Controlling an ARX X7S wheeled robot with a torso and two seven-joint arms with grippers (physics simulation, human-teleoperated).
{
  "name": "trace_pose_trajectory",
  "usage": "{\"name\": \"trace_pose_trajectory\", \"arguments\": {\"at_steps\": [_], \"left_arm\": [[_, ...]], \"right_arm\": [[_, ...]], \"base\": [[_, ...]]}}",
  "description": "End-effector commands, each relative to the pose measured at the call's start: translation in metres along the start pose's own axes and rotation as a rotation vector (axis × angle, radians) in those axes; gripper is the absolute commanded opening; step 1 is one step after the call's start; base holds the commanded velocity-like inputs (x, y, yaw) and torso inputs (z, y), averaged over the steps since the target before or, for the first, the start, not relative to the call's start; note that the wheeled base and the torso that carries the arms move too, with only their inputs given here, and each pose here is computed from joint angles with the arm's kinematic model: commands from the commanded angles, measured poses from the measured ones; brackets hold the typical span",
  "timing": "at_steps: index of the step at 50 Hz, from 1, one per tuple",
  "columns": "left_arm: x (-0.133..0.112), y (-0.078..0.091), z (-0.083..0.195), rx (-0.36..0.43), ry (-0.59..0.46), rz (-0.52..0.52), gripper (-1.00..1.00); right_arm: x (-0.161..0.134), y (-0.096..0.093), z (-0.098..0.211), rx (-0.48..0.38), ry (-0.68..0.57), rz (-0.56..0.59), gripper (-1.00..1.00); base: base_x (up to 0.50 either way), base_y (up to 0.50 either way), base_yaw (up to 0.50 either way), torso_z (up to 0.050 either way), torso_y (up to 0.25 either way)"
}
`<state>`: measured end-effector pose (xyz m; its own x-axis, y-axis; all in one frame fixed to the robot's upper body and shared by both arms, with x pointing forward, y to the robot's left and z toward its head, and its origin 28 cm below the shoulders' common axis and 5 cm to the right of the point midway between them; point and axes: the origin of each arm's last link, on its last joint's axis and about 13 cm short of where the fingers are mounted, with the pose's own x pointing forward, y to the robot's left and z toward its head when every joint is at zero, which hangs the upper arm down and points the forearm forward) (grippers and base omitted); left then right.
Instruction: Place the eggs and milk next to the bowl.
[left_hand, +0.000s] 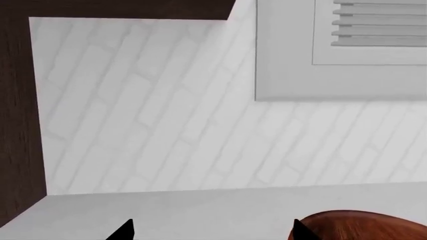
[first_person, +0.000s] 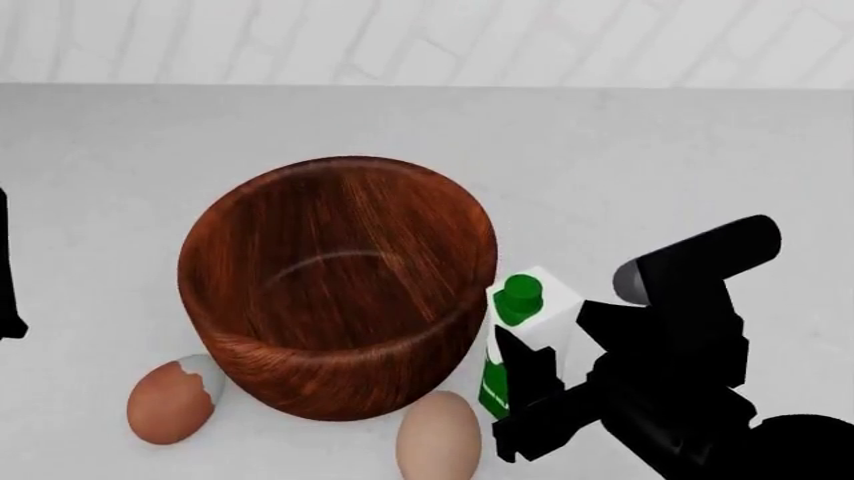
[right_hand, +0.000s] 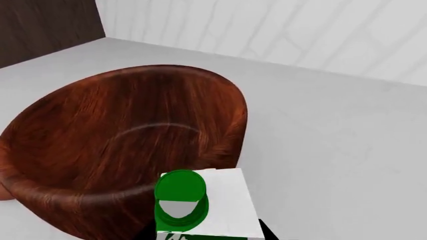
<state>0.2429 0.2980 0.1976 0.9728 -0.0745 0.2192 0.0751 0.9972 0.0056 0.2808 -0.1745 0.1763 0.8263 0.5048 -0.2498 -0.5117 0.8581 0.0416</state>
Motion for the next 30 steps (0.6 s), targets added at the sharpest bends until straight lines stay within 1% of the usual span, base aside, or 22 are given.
{"name": "trace_pose_trajectory", "arguments": {"at_steps": [1,30], "left_arm": [[0.002,-0.001,0.0,0.004,0.004,0.0,1.0],[0.002,-0.001,0.0,0.008,0.007,-0.004,1.0]], "right_arm": [[0.002,-0.003,-0.002,-0.009,-0.009,0.004,-1.0],[0.002,-0.005,-0.015,0.019,-0.003,0.002,-1.0]], "base": [[0.0,0.0,0.0,0.0,0.0],[0.0,0.0,0.0,0.0,0.0]]}}
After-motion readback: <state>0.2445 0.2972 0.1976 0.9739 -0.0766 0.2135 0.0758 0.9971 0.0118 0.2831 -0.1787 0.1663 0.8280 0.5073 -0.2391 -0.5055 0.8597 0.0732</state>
